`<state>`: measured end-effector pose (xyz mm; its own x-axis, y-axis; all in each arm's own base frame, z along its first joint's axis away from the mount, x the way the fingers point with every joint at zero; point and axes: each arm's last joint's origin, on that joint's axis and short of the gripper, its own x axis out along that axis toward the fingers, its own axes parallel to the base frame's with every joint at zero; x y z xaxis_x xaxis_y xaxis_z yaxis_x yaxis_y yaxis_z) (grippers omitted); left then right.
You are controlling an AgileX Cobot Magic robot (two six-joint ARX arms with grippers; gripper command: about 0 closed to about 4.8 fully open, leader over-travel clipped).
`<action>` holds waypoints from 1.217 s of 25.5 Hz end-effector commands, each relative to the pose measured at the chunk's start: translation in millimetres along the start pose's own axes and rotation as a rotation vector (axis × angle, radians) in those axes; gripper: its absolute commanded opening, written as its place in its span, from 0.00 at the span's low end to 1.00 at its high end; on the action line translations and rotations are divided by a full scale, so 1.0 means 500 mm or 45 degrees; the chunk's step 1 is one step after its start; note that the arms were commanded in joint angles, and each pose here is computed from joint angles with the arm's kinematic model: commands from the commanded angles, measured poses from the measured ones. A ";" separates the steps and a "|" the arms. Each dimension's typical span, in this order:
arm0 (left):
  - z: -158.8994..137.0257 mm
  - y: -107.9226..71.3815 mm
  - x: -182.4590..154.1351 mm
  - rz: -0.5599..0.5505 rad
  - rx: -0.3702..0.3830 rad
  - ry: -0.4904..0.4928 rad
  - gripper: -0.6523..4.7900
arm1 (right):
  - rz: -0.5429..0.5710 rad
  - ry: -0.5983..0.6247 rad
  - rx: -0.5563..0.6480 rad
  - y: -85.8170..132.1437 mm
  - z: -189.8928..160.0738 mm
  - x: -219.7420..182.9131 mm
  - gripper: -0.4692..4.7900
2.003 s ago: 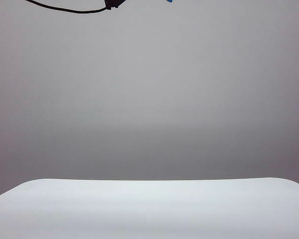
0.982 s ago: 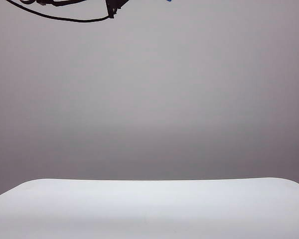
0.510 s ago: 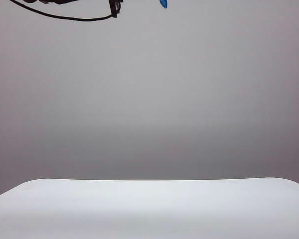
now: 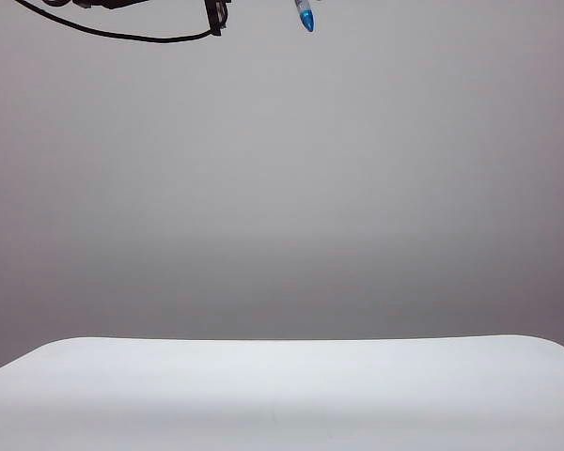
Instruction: Pick up the pen and remove the cap.
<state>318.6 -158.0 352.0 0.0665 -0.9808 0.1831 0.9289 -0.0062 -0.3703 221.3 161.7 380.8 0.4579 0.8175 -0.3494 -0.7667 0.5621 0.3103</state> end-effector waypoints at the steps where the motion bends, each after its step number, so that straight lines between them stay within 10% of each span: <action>1: 0.004 -0.008 0.000 -0.054 -0.003 0.024 0.15 | 0.042 -0.032 -0.063 0.005 0.008 -0.003 0.66; 13: 0.025 -0.040 -0.004 -0.211 0.008 0.024 0.15 | 0.209 0.025 -0.086 0.003 0.000 0.012 0.57; 21: 0.022 -0.038 -0.003 -0.216 -0.018 0.047 0.15 | 0.211 0.019 -0.090 0.004 0.001 0.011 0.09; 31: 0.020 -0.023 -0.003 -0.101 0.066 -0.037 0.15 | 0.263 0.091 -0.070 0.003 -0.011 0.014 0.09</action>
<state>310.7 -155.9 362.6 -0.0431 -0.9770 0.2087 0.9271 -0.1170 -0.3561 223.8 167.3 373.0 0.2885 0.8933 -0.3447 -0.8528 0.4034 0.3317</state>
